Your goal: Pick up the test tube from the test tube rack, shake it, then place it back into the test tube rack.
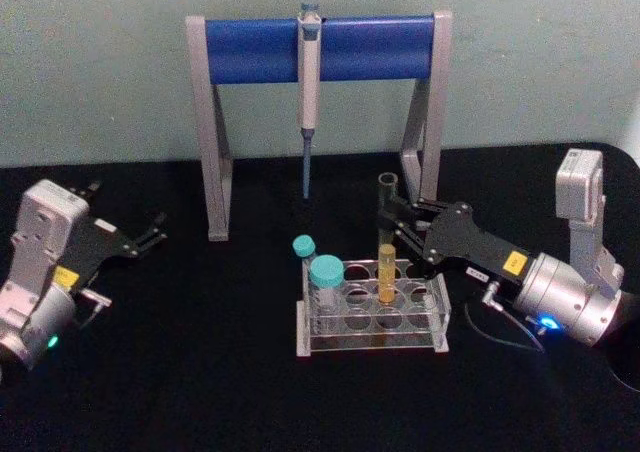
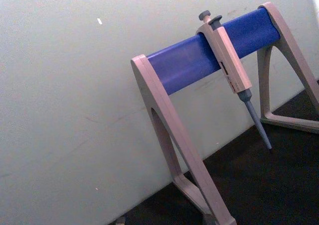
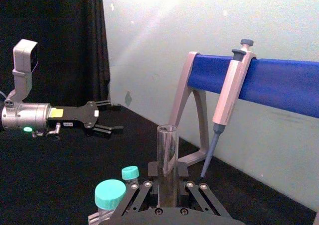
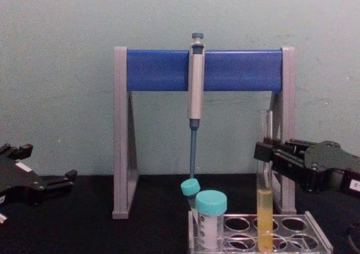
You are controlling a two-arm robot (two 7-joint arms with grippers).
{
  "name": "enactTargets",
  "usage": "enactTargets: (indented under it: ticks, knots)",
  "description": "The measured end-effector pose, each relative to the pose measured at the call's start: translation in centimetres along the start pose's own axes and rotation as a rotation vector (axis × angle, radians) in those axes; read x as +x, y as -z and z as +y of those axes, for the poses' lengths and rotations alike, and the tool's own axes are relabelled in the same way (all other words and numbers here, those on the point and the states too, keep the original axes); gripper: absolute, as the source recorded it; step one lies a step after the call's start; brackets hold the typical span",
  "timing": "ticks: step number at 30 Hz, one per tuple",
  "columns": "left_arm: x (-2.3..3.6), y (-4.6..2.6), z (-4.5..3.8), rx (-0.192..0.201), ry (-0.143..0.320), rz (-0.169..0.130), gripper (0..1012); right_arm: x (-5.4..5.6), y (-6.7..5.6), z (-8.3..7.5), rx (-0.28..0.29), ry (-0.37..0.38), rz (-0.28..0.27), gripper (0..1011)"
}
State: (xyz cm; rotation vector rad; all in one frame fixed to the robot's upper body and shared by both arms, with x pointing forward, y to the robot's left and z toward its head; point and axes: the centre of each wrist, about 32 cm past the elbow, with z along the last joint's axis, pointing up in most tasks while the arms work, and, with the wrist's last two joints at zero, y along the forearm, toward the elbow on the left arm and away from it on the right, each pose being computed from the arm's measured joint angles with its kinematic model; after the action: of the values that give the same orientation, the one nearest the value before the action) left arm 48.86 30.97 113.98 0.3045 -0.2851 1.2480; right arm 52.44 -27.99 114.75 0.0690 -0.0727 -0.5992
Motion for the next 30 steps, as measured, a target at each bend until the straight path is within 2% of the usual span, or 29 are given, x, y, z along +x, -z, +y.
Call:
enactTargets:
  ticks: [30]
  knots:
    - [0.00, 0.00, 0.00, 0.000, 0.000, 0.000, 1001, -0.21, 0.37, 0.20, -0.035, -0.001, -0.018, 214]
